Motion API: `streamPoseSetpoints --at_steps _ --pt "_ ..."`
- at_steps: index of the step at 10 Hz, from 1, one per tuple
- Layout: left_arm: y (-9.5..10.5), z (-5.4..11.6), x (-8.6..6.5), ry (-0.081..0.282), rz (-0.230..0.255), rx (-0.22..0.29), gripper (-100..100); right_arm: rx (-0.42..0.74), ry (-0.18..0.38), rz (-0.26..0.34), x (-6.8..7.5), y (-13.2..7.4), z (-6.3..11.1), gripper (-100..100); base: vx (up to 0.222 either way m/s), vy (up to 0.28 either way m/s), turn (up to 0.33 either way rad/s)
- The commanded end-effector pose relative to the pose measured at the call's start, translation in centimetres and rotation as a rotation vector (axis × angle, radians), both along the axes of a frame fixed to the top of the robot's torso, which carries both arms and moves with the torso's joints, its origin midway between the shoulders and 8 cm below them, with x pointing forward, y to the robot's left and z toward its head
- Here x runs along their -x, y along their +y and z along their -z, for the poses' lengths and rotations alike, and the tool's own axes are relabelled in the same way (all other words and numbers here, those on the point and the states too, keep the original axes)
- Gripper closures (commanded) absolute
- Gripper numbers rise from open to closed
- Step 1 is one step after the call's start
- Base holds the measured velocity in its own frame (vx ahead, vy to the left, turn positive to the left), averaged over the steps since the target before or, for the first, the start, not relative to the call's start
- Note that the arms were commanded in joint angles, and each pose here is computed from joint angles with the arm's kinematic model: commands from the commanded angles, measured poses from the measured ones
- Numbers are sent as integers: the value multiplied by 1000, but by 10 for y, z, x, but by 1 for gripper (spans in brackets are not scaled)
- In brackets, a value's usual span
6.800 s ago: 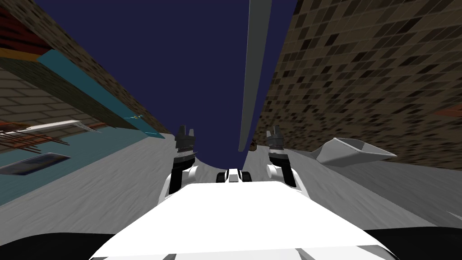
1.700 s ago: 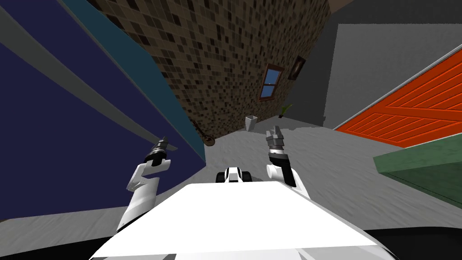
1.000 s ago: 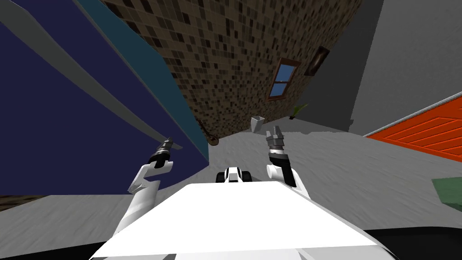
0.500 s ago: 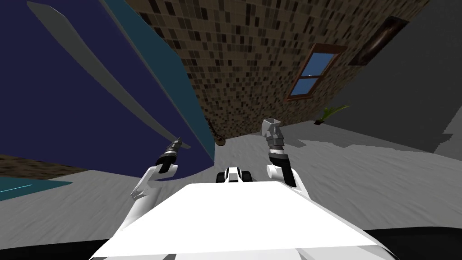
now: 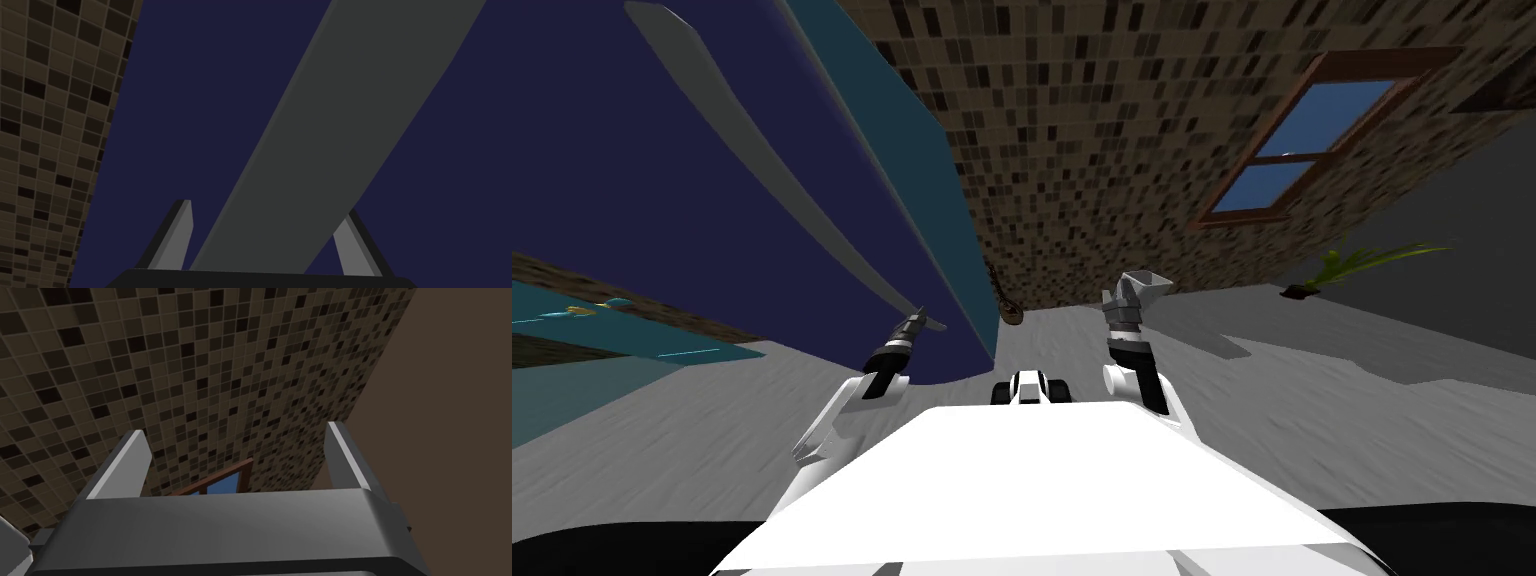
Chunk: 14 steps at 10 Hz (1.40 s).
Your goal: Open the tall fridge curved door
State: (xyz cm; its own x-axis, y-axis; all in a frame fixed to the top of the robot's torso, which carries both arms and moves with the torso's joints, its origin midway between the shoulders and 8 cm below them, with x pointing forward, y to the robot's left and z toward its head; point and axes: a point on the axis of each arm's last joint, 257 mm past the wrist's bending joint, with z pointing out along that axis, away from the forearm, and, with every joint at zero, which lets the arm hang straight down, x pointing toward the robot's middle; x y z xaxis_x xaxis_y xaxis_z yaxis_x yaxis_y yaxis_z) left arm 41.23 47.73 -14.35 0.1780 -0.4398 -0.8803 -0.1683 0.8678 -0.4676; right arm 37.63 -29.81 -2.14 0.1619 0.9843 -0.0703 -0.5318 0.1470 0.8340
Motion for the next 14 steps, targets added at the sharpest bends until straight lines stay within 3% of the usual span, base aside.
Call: streamPoseSetpoints --at_steps 1,2,4,5,7,8,10,11,12,14 --pt "-12 8 13 16 18 10 100 0 0 0 0 0 0 0 80 -11 132" --pt "-48 5 14 2 92 33 100 0 -1 0 0 0 0 0 161 25 315" --pt "-47 9 22 17 89 31 100 0 0 0 0 0 0 0 121 -10 214" --pt "-80 6 27 7 154 59 100 0 -1 0 0 0 0 0 126 2 364" --pt "-82 8 33 16 157 60 100 0 0 0 0 0 0 0 115 -12 188" --pt "-113 2 38 0 217 91 100 0 -1 -1 0 0 0 0 125 -16 304" --pt "-116 5 45 12 221 95 100 0 0 0 0 0 0 0 113 -21 223" --pt "-110 -4 42 -8 220 73 100 0 -1 0 0 0 0 0 25 2 -3" --pt "-118 -3 29 -17 267 74 100 0 -1 -1 0 0 0 0 -166 152 -272" --pt "-114 -4 15 -31 265 83 100 0 -1 -1 0 0 0 0 -242 127 -217"
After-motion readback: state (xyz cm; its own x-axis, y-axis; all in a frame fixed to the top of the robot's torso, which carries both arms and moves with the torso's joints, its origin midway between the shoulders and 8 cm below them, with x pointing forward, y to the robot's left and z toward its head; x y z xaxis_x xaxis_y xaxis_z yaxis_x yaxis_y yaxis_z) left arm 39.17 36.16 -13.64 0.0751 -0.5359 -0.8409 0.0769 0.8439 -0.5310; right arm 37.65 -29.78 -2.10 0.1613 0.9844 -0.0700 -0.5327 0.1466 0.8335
